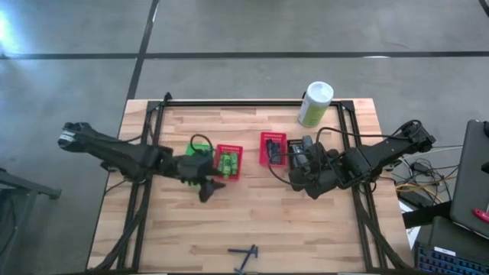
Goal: Pick & Place Travel size toiletries
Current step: Put the blue razor into the green basket
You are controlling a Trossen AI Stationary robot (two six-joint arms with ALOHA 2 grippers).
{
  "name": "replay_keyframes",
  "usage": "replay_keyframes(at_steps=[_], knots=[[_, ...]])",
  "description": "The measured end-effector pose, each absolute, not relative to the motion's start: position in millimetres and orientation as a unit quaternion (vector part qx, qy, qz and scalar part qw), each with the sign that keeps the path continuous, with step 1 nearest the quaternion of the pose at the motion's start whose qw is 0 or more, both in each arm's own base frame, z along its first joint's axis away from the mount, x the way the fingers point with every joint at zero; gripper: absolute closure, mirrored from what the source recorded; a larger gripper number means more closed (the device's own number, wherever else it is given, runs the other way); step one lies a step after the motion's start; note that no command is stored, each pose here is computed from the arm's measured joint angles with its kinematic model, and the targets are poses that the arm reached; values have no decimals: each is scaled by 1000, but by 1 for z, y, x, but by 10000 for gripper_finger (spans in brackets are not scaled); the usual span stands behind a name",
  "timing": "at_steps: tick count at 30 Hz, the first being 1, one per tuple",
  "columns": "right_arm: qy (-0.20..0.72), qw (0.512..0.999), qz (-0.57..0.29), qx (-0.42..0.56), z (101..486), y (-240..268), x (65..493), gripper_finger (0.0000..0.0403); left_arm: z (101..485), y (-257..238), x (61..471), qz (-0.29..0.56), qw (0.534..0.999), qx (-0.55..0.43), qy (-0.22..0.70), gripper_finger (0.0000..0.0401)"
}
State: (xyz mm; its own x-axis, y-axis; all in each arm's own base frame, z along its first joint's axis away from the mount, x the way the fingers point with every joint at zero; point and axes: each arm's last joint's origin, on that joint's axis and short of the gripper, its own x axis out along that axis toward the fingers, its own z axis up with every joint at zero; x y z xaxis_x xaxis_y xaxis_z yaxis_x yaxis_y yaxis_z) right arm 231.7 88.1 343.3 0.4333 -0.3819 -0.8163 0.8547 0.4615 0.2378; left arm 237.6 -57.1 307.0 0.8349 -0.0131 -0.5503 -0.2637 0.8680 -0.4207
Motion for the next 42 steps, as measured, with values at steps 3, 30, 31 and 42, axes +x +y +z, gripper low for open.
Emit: replay_keyframes(at_steps=[3, 30, 31, 42], knots=[[355, 778, -398, 333, 343, 88, 232, 35, 295, -67, 249, 45, 925, -218, 309, 163], [361, 774, -400, 332, 343, 88, 230, 35, 212, -190, 324, -154, 887, -17, 435, 163], [361, 774, -401, 332, 343, 88, 230, 35, 209, -193, 324, -153, 887, -27, 435, 163], [375, 776, -399, 315, 342, 87, 228, 35, 189, -220, 322, -138, 893, -36, 427, 163]])
